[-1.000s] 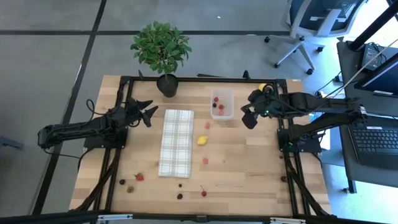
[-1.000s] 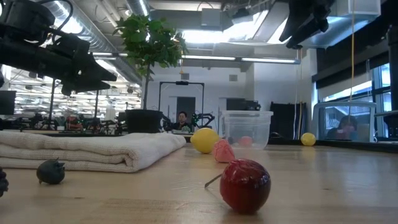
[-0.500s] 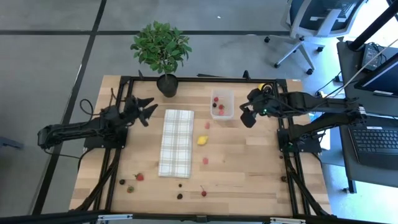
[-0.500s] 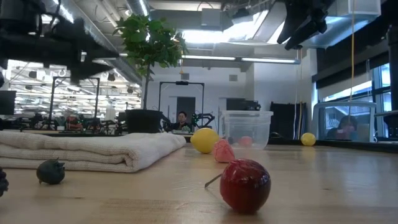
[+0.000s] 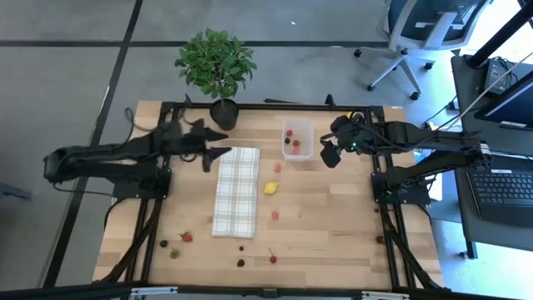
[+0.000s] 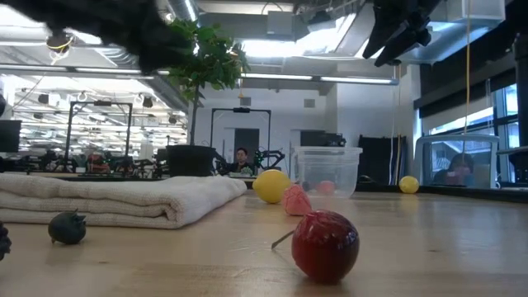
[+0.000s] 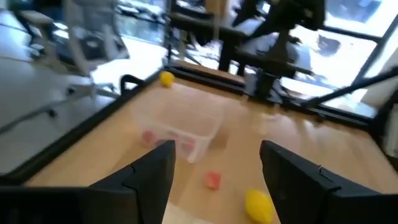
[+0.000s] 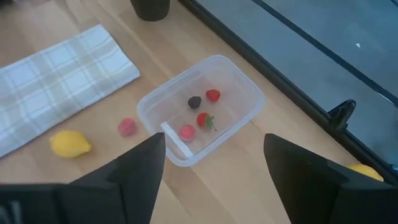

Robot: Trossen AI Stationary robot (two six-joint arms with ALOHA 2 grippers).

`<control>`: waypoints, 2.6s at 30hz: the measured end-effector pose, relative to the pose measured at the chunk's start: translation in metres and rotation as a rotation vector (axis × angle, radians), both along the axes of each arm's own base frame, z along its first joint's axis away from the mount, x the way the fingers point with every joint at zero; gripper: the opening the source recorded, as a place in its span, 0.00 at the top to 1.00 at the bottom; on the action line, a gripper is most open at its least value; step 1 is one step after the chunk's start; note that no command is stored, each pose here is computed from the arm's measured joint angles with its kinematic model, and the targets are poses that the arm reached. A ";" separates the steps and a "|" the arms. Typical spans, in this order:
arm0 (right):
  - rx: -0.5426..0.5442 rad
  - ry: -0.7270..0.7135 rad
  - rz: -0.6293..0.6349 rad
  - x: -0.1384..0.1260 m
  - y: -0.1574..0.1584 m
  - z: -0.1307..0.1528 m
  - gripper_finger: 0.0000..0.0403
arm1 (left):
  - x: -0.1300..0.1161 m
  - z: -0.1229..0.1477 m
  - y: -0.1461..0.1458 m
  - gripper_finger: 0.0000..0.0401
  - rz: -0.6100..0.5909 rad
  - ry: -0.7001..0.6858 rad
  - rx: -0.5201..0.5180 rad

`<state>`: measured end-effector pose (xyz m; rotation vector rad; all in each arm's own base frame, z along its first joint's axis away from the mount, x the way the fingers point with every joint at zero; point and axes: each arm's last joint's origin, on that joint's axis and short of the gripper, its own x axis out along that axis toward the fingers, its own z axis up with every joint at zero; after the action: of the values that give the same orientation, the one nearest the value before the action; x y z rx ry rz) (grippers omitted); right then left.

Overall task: Pick and placing Produce into tupperware
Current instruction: Put the top apricot into the transparent bin

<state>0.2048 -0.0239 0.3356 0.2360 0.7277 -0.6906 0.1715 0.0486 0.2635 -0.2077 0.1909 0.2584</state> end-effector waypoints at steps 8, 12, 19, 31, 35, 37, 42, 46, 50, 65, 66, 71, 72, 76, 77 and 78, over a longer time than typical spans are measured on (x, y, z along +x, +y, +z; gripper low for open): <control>-0.013 0.053 0.020 -0.003 0.000 -0.002 0.32 | 0.053 0.027 0.006 0.43 -0.168 0.028 -0.081; -0.011 0.133 0.017 -0.010 0.000 -0.007 0.32 | 0.069 0.035 0.004 0.43 -0.194 0.016 -0.076; -0.055 -0.048 0.110 -0.046 0.003 -0.017 0.32 | 0.092 0.034 -0.005 0.43 -0.208 -0.038 -0.059; -0.079 -0.427 0.258 -0.089 0.009 -0.069 0.32 | 0.105 0.023 -0.005 0.43 -0.038 -0.021 -0.066; -0.064 -0.460 0.244 -0.098 0.010 -0.083 0.32 | 0.118 0.005 -0.003 0.43 -0.020 0.025 -0.104; -0.060 -0.470 0.241 -0.101 0.010 -0.086 0.32 | 0.126 -0.011 -0.002 0.43 -0.002 0.079 -0.155; -0.054 -0.507 0.232 -0.107 0.010 -0.085 0.32 | 0.150 -0.042 0.004 0.43 0.064 0.186 -0.187; -0.052 -0.502 0.232 -0.108 0.010 -0.086 0.32 | 0.178 -0.052 0.000 0.43 0.014 0.259 -0.076; -0.044 -0.483 0.229 -0.108 0.010 -0.088 0.32 | 0.198 -0.061 -0.003 0.43 0.007 0.373 -0.060; -0.057 -0.449 0.241 -0.109 0.010 -0.090 0.32 | 0.208 -0.086 -0.010 0.43 0.182 0.513 -0.070; -0.060 -0.445 0.243 -0.109 0.010 -0.090 0.32 | 0.208 -0.088 -0.012 0.43 0.179 0.523 -0.069; -0.062 -0.440 0.244 -0.109 0.010 -0.091 0.32 | 0.212 -0.094 -0.018 0.43 0.188 0.522 -0.053; -0.062 -0.440 0.244 -0.109 0.010 -0.091 0.32 | 0.213 -0.096 -0.019 0.43 0.190 0.514 -0.047; -0.063 -0.439 0.245 -0.109 0.010 -0.091 0.32 | 0.215 -0.100 -0.019 0.43 0.202 0.517 -0.042; -0.064 -0.439 0.246 -0.109 0.010 -0.091 0.32 | 0.216 -0.104 -0.019 0.43 0.203 0.521 -0.042; -0.064 -0.438 0.245 -0.109 0.010 -0.091 0.32 | 0.215 -0.108 -0.019 0.43 0.205 0.544 -0.040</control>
<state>0.0957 -0.0138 0.2450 0.2253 0.3068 -0.4065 0.3865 0.0300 0.1558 -0.1937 0.7167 0.5136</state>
